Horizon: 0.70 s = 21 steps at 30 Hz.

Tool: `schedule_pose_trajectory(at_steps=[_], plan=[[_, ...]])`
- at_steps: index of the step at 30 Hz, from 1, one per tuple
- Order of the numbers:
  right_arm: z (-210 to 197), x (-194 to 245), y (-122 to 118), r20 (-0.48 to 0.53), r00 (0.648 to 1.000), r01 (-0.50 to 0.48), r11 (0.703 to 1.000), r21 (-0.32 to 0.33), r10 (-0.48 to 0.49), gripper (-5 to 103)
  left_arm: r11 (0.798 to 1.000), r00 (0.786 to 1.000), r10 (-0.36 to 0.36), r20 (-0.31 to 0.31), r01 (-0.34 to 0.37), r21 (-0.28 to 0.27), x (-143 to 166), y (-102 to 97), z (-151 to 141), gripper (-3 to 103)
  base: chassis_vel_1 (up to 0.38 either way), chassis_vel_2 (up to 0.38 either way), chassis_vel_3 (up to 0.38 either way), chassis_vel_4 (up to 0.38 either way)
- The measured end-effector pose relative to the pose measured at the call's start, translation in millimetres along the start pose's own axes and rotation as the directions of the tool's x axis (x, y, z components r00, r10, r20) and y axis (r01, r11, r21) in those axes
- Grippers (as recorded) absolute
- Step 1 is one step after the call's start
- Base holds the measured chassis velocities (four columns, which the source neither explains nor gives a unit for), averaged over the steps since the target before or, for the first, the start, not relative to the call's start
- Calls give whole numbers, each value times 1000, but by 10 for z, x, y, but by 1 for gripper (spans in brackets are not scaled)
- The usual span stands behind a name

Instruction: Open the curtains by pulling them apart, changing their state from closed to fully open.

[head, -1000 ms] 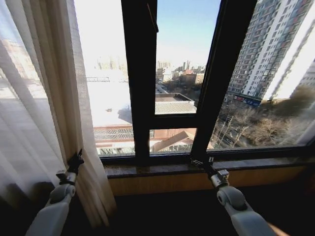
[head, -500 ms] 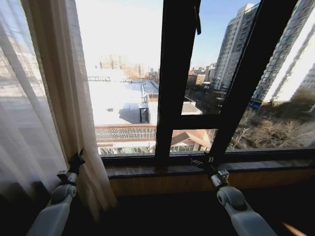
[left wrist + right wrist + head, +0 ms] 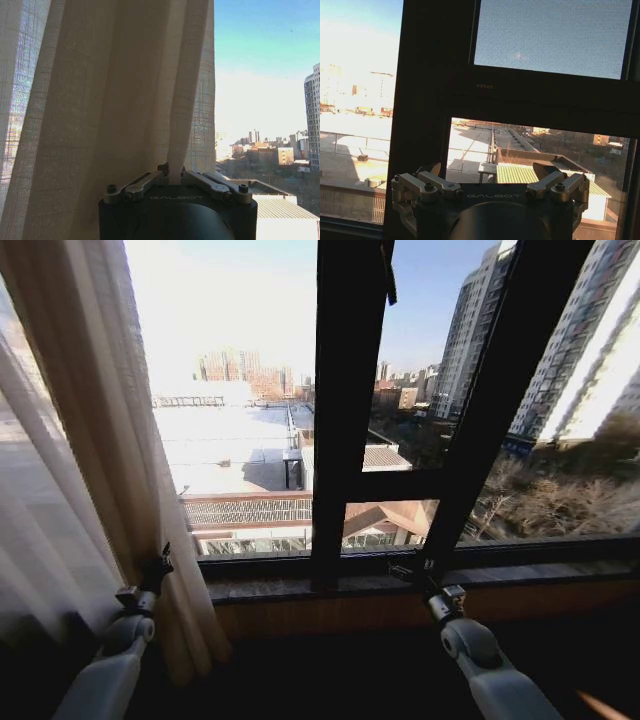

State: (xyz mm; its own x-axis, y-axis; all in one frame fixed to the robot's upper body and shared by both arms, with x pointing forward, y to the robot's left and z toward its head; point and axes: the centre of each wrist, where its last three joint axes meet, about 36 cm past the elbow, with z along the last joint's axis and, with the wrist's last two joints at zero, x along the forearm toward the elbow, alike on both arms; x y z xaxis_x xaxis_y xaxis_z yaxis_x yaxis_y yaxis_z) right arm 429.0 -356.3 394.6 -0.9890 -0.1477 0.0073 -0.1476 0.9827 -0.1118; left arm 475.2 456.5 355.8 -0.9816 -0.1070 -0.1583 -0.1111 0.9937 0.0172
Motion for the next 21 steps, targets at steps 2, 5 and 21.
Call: schedule_pose_trajectory(at_steps=[2, 5, 21], plan=[[0, 0, 0, 0, 1000, 0, 1000, 0, 0, 100, 1000, 1000, 2, 0, -2, 0, -5, -7, -1, 0, 0, 0, 0, 0], [0, 0, 0, 0, 1000, 0, 1000, 0, 0, 100, 1000, 1000, 3, -1, -3, -1, -25, -12, 1, 0, 0, 0, 0, 0], [0, 0, 0, 0, 1000, 0, 1000, 0, 0, 100, 1000, 1000, -5, -15, 5, -16, -71, 107, 24, 0, 86, 74, -77, -75]])
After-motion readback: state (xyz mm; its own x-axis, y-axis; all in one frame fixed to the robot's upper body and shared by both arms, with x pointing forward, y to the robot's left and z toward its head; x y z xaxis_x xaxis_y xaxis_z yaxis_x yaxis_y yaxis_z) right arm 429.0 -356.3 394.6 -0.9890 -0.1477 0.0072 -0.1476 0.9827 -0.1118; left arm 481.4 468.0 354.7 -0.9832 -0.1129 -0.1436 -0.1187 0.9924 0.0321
